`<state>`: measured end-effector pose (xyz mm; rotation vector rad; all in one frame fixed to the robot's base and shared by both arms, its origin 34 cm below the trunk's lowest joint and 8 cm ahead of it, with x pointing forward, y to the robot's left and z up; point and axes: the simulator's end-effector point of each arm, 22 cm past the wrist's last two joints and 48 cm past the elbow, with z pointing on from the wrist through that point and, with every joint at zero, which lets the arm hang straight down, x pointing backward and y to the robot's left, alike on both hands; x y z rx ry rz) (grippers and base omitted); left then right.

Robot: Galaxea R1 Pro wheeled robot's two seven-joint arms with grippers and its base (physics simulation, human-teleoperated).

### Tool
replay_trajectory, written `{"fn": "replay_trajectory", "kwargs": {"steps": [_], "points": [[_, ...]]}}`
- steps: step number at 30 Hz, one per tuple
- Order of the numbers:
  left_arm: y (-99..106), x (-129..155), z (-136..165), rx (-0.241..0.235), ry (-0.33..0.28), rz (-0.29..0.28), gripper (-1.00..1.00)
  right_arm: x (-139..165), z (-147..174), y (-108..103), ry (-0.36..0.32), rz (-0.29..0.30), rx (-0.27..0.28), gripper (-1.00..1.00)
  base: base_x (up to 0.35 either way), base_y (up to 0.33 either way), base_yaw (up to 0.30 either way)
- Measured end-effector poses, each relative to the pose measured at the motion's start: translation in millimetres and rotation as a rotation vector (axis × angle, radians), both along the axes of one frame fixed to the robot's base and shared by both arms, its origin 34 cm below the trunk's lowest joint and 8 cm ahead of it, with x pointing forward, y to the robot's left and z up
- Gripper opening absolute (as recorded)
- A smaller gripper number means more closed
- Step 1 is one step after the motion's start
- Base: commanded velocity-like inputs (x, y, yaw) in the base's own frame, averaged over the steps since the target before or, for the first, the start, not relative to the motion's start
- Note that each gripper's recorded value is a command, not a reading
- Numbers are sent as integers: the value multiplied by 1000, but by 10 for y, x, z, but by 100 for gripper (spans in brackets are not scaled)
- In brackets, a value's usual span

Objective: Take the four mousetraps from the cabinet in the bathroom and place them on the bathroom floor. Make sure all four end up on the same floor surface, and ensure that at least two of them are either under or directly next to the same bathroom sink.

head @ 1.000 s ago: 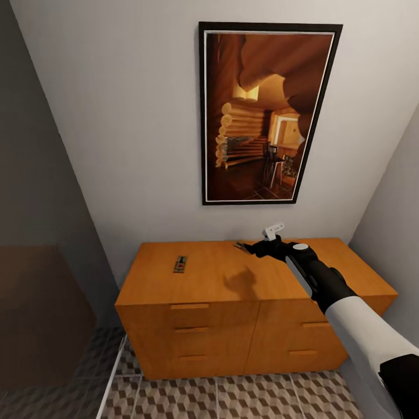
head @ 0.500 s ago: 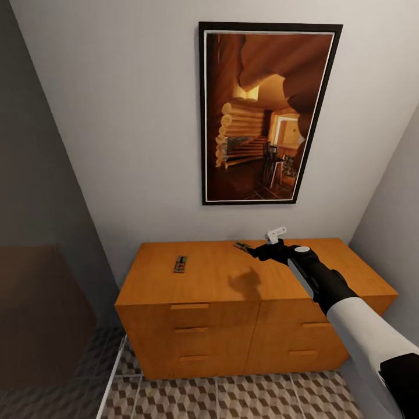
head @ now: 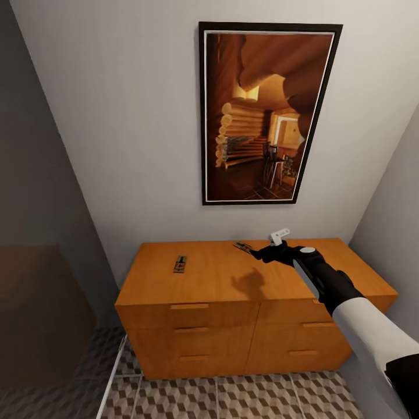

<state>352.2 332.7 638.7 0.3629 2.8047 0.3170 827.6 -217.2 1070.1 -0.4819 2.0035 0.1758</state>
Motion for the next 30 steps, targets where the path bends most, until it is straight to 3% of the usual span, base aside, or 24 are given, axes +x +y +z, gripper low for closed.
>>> {"fn": "replay_trajectory", "kwargs": {"steps": [13, 30], "points": [[0, -10, -2, 0, 1, 0, 100, -18, -35, -9, 10, 8, 2, 100, 6, 0, 0], [1, -72, -19, 3, 23, 2, 100, -19, -41, -5, 11, 7, 1, 100, 131, 0, 0]]}}
